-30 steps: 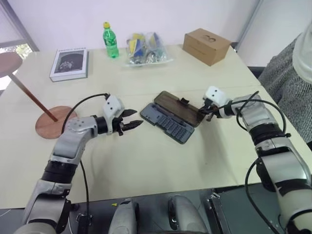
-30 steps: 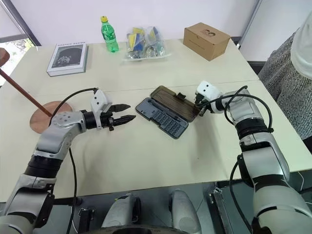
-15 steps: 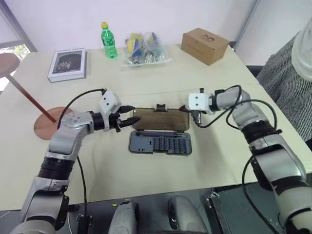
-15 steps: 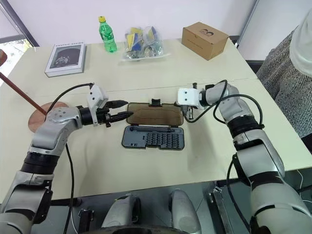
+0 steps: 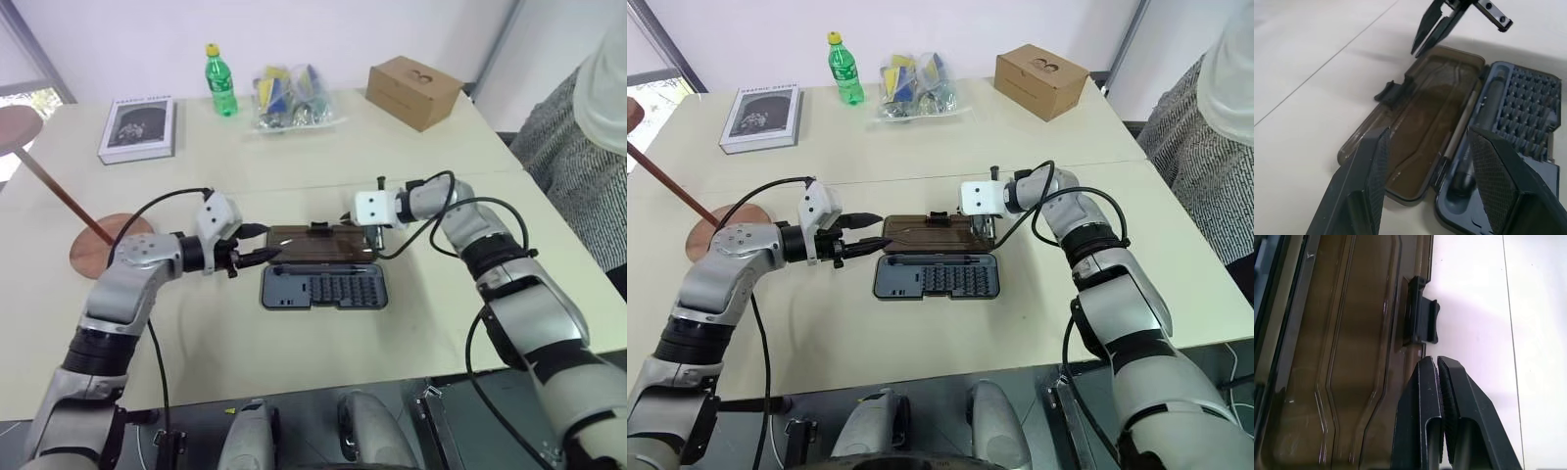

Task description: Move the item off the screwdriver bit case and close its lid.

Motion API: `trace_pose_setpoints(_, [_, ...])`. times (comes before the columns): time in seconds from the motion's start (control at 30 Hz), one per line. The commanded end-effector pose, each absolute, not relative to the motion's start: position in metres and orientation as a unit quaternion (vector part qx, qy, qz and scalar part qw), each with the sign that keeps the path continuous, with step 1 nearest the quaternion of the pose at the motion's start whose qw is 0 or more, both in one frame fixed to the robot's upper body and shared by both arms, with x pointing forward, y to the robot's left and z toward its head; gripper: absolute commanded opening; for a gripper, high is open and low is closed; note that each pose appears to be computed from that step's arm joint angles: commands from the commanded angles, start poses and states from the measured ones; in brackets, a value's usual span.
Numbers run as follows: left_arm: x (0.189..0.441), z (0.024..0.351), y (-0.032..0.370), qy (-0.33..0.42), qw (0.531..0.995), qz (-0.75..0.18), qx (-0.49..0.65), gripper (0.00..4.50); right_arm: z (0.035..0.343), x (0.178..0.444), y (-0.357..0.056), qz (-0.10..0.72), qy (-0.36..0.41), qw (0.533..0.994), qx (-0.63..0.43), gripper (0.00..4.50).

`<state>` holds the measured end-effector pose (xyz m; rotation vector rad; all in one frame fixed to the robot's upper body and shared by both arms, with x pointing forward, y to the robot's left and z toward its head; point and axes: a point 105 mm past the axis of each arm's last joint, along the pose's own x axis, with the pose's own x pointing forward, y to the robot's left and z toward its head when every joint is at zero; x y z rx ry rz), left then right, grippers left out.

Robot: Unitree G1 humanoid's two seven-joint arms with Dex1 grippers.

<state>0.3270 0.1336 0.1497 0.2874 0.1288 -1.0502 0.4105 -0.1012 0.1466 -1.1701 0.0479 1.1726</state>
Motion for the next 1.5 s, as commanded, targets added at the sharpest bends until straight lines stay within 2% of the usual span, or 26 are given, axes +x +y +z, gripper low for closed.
trace_pose_setpoints(0.03, [0.325,0.163,0.133,0.037,0.854,-0.499,0.143,2.58,0.165,0.412,-0.108,0.511,0.006,0.684,-0.521,0.08])
trace_pose_setpoints(0.23, [0.327,0.163,0.13,0.035,0.852,-0.5,0.148,2.58,0.16,0.414,-0.128,0.499,0.039,0.696,-0.515,0.08])
trace_pose_setpoints(0.43, [0.33,0.164,0.129,0.033,0.851,-0.503,0.15,2.58,0.149,0.411,-0.127,0.507,0.056,0.705,-0.493,0.08])
trace_pose_setpoints(0.7, [0.33,0.163,0.128,0.033,0.85,-0.503,0.151,2.58,0.149,0.416,-0.126,0.495,0.066,0.719,-0.483,0.08])
trace_pose_setpoints(0.73, [0.33,0.163,0.128,0.033,0.851,-0.502,0.151,2.58,0.149,0.416,-0.125,0.495,0.064,0.718,-0.484,0.63])
trace_pose_setpoints(0.8, [0.33,0.163,0.129,0.033,0.851,-0.502,0.151,2.58,0.149,0.416,-0.124,0.498,0.061,0.715,-0.486,1.33])
trace_pose_setpoints(1.33, [0.331,0.164,0.127,0.024,0.858,-0.491,0.151,2.58,0.137,0.424,-0.123,0.493,0.1,0.732,-0.46,1.33])
trace_pose_setpoints(1.4, [0.331,0.164,0.128,0.022,0.859,-0.489,0.152,2.58,0.136,0.424,-0.123,0.493,0.105,0.732,-0.459,0.79])
trace_pose_setpoints(1.47, [0.331,0.165,0.128,0.021,0.861,-0.486,0.152,2.58,0.135,0.424,-0.122,0.495,0.106,0.727,-0.465,0.03])
trace_pose_setpoints(1.5, [0.33,0.165,0.129,0.021,0.861,-0.484,0.152,2.58,0.136,0.424,-0.121,0.497,0.103,0.723,-0.468,0.03])
